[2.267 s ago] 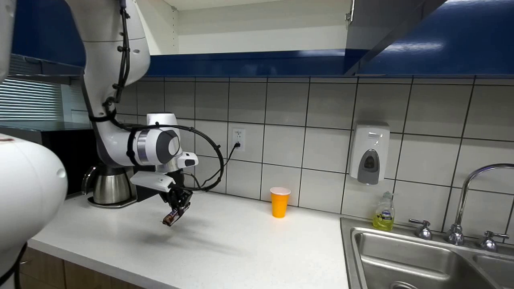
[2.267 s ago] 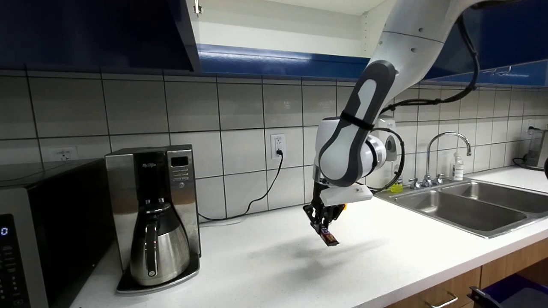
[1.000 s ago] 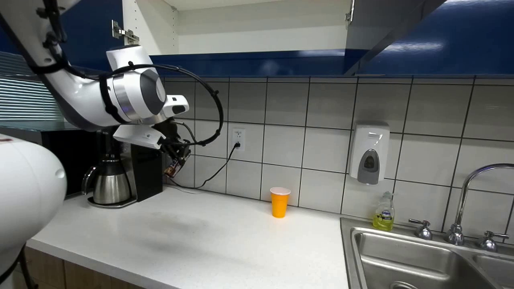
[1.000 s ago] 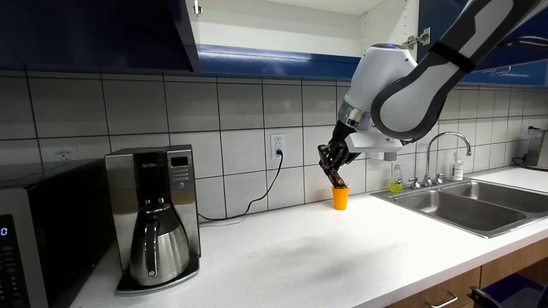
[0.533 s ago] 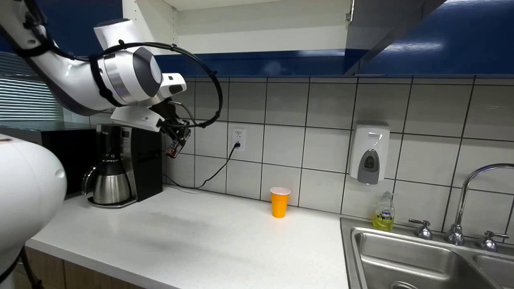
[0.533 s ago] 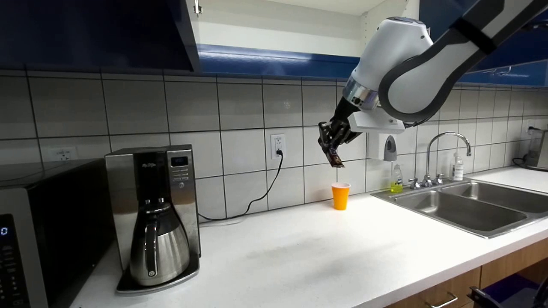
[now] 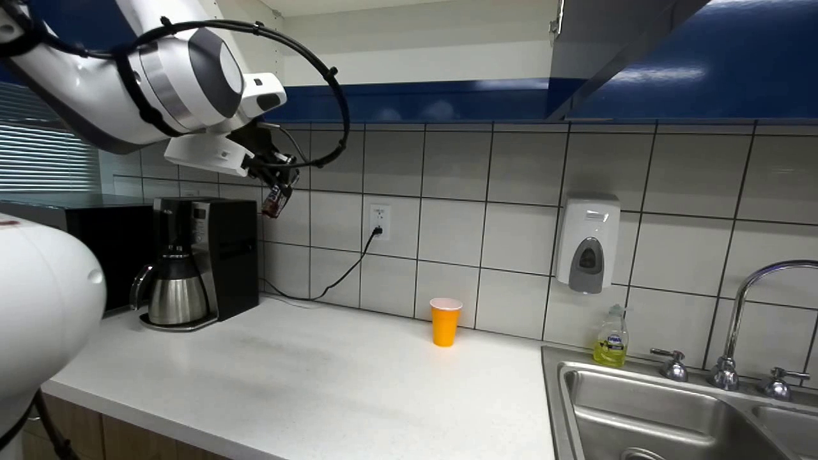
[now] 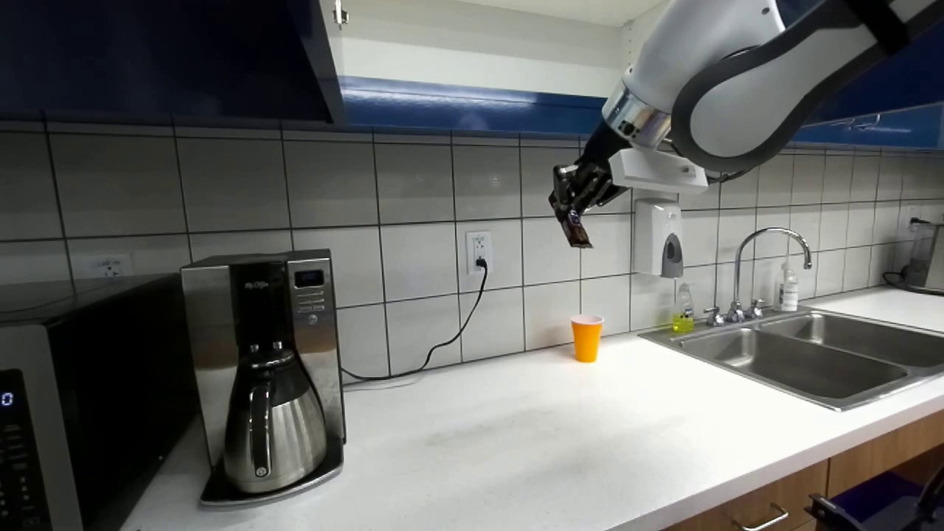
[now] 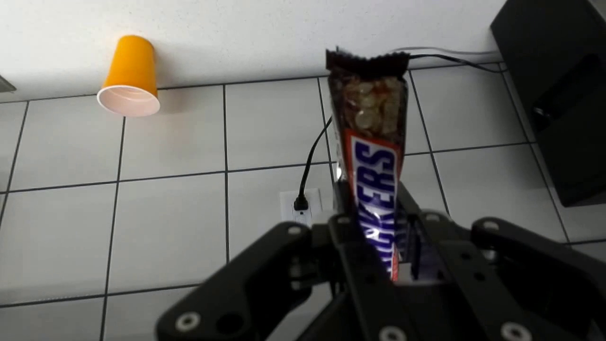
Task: Put the snack packet in the top cabinet
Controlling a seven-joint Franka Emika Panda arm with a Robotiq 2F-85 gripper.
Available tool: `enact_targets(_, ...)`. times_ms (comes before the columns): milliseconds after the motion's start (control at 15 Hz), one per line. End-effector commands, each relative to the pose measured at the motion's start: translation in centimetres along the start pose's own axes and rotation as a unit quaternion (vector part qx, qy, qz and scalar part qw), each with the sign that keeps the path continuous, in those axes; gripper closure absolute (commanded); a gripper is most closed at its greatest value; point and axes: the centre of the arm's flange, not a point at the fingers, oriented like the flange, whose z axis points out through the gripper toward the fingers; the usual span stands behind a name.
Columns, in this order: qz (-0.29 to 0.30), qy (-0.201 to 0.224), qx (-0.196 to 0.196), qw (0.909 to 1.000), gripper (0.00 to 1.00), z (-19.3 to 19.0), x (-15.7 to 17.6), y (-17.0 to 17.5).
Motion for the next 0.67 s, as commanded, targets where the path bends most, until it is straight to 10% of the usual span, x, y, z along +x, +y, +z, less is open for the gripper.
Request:
enact_targets(0, -0.014, 0.023, -0.014, 0.9995, 0.94, -4.2, -0.4, -0.3)
enact_targets(600, -0.019, 0.057, 0.016, 0.998, 0.94, -8.8, 2.2, -1.0)
